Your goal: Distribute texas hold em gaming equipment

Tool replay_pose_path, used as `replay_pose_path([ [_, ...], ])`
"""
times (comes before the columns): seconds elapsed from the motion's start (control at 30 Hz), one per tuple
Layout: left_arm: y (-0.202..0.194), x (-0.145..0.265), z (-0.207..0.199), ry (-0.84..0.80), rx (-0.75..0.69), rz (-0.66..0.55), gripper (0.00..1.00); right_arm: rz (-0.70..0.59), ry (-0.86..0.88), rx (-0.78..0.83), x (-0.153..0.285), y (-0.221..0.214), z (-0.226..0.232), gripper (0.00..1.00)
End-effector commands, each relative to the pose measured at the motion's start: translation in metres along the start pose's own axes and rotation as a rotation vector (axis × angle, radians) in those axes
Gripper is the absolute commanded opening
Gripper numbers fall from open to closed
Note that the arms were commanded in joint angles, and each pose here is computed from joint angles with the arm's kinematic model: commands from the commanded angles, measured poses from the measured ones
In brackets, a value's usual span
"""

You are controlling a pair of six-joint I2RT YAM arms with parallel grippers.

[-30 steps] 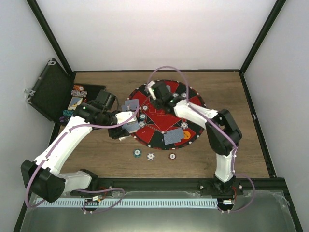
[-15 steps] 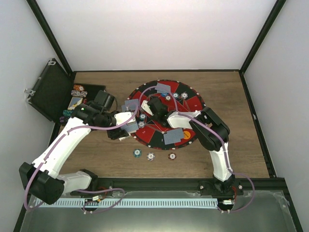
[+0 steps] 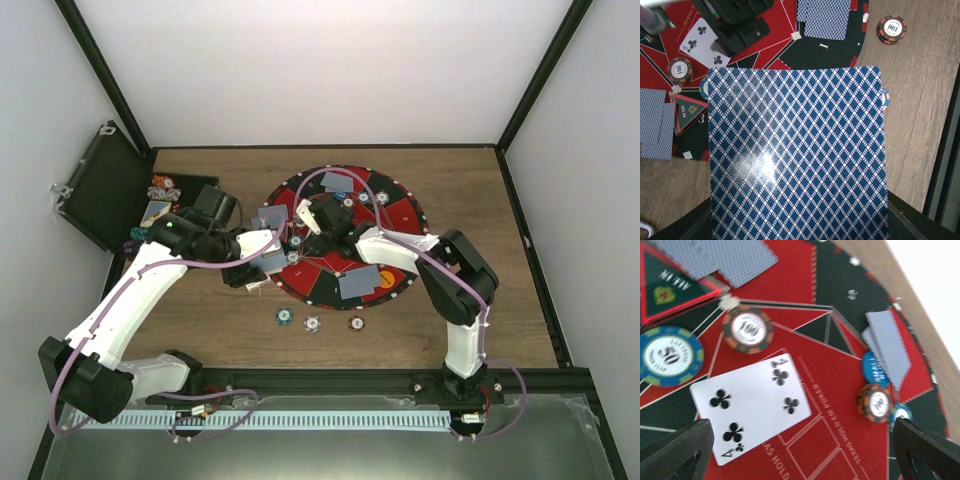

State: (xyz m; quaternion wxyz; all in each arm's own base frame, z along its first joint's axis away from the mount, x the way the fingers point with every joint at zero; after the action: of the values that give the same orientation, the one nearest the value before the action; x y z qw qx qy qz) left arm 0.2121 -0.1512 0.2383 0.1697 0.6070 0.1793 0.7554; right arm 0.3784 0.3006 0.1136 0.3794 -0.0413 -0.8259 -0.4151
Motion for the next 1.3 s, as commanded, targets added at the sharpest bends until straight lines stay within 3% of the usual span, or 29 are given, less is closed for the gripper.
replay_pose_path([
  [0.0,0.008,0.008,0.001,0.013,-0.022,-0.034,0.11,-0.098,-0.113,-0.175,0.027,0.023,-0.033,1.0],
  [0.17,0.007,0.008,0.001,0.017,-0.025,-0.03,0.11,-0.272,-0.206,-0.533,0.08,0.047,-0.088,1.0],
  [0.27,0.007,0.008,0.001,0.015,-0.025,-0.032,0.11,-0.367,-0.124,-0.835,0.118,0.054,-0.118,1.0],
  [0.33,0.008,0.007,0.002,0.015,-0.026,-0.035,0.11,-0.408,-0.032,-0.93,0.135,0.056,-0.126,1.0],
  [0.47,0.008,0.007,0.001,0.01,-0.025,-0.038,0.11,-0.369,0.34,-0.924,0.155,0.071,-0.099,1.0],
  [0.7,0.009,0.007,0.003,0.013,-0.025,-0.043,0.11,-0.101,0.88,-1.004,0.168,0.08,-0.036,1.0],
  [0.9,0.008,0.006,0.002,0.015,-0.025,-0.035,0.11,-0.09,1.112,-1.011,0.19,0.076,-0.004,0.97],
  [1.27,0.009,0.007,0.003,0.015,-0.028,-0.041,0.11,0.077,1.234,-0.977,0.18,0.073,0.048,0.84],
])
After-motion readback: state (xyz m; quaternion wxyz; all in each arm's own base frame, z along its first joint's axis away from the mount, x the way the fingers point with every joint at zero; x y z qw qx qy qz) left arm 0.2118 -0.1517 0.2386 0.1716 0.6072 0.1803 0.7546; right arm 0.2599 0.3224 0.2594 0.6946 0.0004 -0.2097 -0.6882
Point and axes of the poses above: each gripper's point midway between its finger pads, its own x axis back along the fingers, its own z axis along the line the jaws close on, y = z × x, the point moved 4 cm from there along x, back along the fingers, and after that the axes turned 14 degrees about -x, right-handed, at the moved point
